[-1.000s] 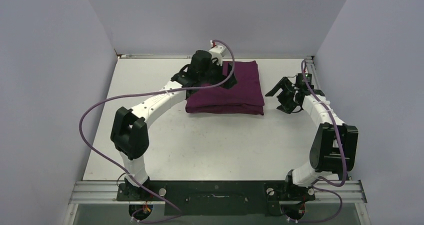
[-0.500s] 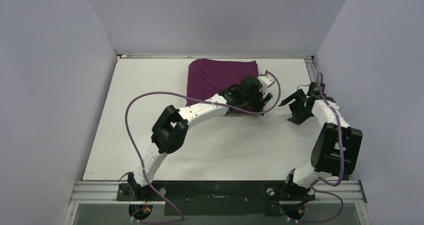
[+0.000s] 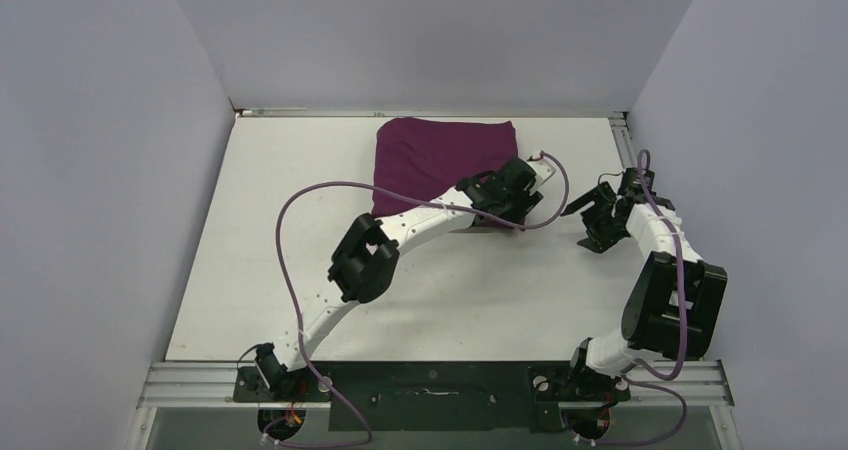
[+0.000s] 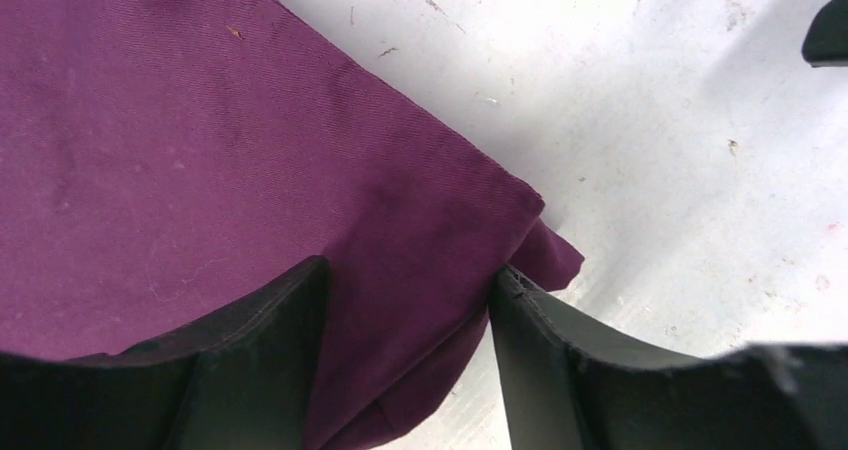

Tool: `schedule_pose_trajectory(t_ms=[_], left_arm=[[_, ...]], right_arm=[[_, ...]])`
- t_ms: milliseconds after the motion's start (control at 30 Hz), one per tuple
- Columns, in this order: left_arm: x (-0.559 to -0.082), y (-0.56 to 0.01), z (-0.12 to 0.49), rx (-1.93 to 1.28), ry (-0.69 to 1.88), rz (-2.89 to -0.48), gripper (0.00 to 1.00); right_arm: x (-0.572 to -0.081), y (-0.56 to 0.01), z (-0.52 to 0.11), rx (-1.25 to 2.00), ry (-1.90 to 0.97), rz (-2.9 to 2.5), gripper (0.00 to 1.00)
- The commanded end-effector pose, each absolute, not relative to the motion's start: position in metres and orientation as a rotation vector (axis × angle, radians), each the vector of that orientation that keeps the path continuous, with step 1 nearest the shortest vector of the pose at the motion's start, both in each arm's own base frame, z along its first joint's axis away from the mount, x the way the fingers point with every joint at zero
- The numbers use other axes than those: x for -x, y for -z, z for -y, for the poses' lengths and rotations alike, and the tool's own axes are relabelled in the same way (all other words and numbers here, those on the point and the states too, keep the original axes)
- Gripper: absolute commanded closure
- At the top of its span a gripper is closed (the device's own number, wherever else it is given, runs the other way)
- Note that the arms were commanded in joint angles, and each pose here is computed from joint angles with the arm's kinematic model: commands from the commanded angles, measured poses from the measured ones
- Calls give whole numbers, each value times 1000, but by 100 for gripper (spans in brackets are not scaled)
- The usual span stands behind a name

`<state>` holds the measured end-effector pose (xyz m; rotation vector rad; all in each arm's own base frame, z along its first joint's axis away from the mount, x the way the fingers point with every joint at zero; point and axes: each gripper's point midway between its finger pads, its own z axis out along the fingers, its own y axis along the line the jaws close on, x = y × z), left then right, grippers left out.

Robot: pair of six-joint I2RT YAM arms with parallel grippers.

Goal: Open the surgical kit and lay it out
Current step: Open the surgical kit at the center of the board.

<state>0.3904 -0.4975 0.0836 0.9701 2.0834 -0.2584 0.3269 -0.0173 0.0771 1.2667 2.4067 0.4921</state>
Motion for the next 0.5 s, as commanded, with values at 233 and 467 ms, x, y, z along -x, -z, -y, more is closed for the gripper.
schedule_pose_trajectory(t_ms=[233, 467], left_arm=[[-405, -121, 498, -772, 529, -2175, 41], [-420, -115, 486, -694, 531, -2203, 48]], right_arm=[[-328, -94, 23, -1257, -492, -2328, 28], [-326, -93, 23, -1266, -495, -2320, 28]])
